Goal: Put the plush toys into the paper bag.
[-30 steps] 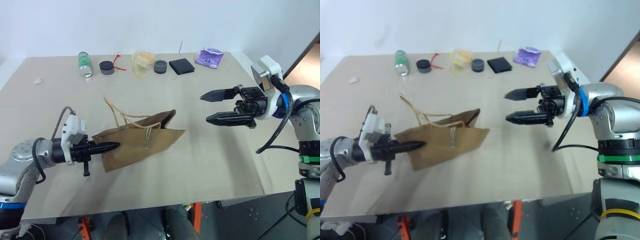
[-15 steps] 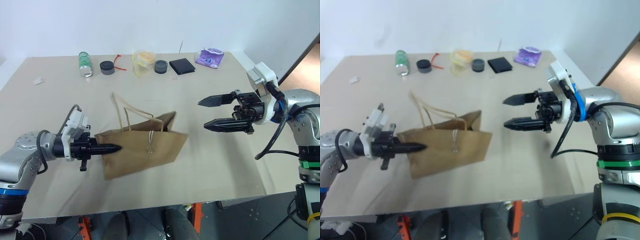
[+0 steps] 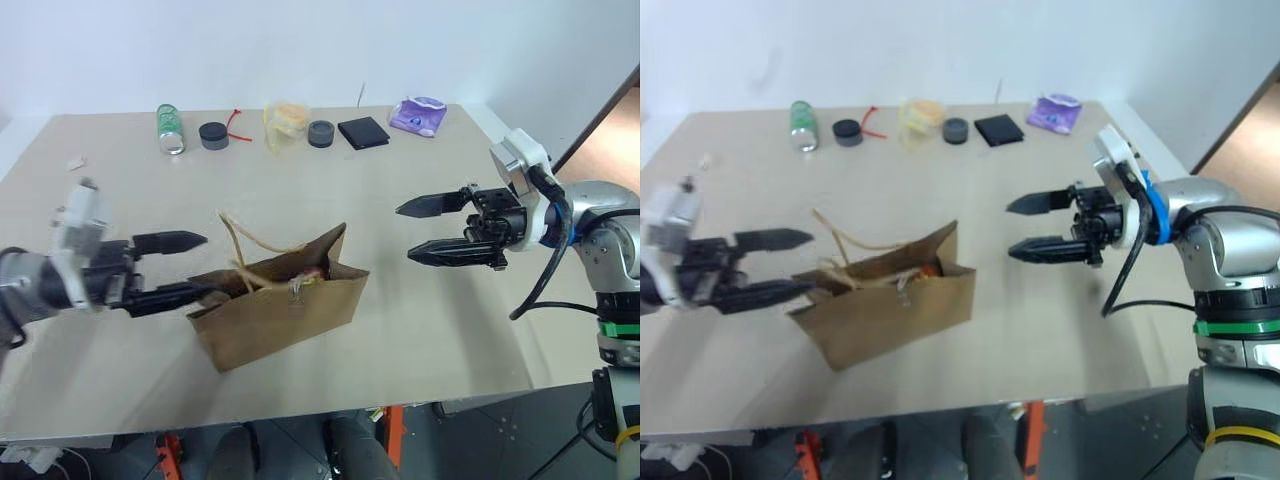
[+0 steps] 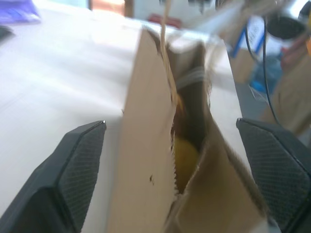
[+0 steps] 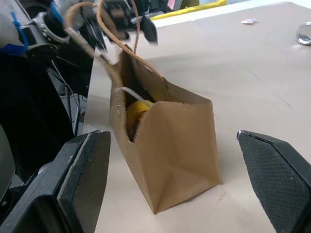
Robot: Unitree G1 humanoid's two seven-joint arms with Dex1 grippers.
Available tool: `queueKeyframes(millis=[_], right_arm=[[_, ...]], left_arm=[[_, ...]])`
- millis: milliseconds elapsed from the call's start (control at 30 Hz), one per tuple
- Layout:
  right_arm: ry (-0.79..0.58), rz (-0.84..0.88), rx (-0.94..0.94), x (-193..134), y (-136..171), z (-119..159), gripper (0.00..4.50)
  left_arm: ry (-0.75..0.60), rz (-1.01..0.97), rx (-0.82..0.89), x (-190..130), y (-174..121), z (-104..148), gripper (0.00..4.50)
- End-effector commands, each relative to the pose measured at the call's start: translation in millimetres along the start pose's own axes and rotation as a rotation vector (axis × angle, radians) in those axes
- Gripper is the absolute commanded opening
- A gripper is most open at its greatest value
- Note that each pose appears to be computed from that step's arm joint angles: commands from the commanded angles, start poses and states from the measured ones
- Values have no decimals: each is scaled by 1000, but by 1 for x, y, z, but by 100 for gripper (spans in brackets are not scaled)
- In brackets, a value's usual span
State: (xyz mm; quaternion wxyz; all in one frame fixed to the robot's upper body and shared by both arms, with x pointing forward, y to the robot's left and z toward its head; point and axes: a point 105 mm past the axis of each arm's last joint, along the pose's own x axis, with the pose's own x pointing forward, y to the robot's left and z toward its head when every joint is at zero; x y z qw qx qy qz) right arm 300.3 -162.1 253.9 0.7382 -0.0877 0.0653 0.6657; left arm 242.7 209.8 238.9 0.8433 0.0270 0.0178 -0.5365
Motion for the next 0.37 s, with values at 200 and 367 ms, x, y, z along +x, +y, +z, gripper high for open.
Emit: queueKeyframes(millis=[200, 367], right_arm=[[67, -223, 54, -39, -27, -29, 450], [91, -287, 82, -51, -34, -47, 450]], left_arm=[[214, 541, 114, -85, 64, -32, 445], [239, 532, 99, -89, 62, -44, 445]])
